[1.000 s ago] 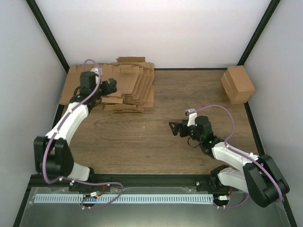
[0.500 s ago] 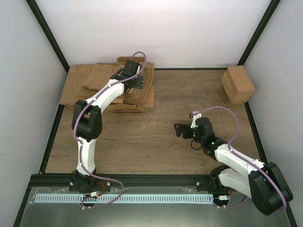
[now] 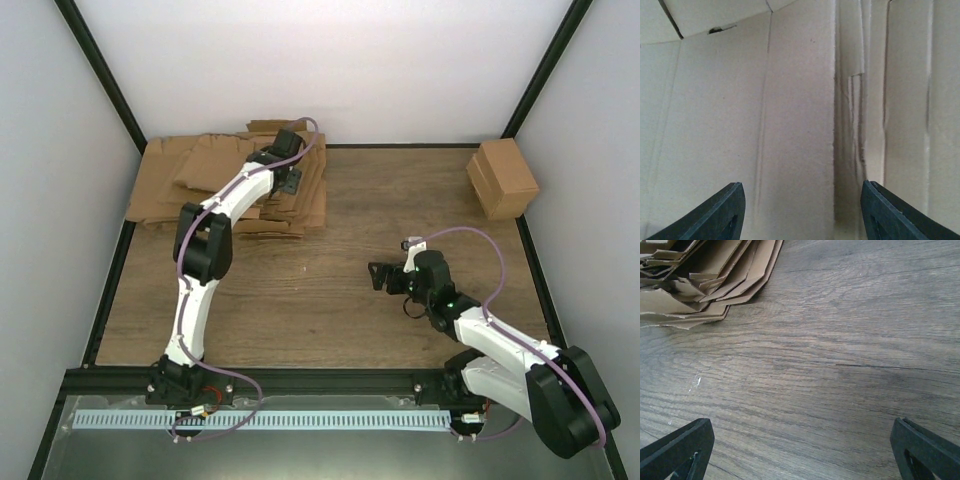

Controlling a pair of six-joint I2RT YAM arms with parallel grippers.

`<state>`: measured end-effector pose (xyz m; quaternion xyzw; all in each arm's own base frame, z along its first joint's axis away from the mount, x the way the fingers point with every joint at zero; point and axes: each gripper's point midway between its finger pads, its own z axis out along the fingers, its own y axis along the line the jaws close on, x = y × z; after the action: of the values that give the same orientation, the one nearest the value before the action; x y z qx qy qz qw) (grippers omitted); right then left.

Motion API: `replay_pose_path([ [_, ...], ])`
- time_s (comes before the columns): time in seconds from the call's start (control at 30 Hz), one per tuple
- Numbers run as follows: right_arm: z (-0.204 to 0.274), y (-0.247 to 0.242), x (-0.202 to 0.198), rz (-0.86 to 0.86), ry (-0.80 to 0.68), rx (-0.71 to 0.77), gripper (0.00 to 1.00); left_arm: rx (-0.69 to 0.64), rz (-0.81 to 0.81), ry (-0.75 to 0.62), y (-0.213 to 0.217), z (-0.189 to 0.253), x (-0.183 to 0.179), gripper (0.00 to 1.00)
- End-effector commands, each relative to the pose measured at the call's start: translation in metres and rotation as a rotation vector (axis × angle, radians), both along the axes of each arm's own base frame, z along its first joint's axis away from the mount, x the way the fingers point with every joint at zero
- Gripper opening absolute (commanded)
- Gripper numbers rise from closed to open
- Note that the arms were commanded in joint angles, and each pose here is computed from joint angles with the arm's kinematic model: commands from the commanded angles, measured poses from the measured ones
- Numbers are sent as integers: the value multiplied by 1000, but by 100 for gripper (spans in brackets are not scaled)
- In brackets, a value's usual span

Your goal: Fold the paper box

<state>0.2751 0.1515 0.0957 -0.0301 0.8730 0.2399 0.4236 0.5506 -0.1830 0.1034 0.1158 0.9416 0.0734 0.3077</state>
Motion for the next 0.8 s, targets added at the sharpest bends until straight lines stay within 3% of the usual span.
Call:
replay_pose_path([
  [0.0, 5, 3, 2, 0, -20, 4, 100, 97, 29, -7, 14, 4, 3, 64],
  [0.13, 5, 3, 2, 0, -20, 4, 100, 178, 58, -12, 23, 5, 1, 51],
  [0.27, 4, 3, 2, 0, -17, 1, 100, 273, 85, -53, 27, 22, -3, 20],
  [0.37, 4, 3, 3, 0, -16, 1, 100, 362, 98, -108, 23, 44, -10, 4],
  [0.77, 5, 0, 3, -15, -22, -1, 100, 680, 270, -371, 44, 192, -66, 4],
])
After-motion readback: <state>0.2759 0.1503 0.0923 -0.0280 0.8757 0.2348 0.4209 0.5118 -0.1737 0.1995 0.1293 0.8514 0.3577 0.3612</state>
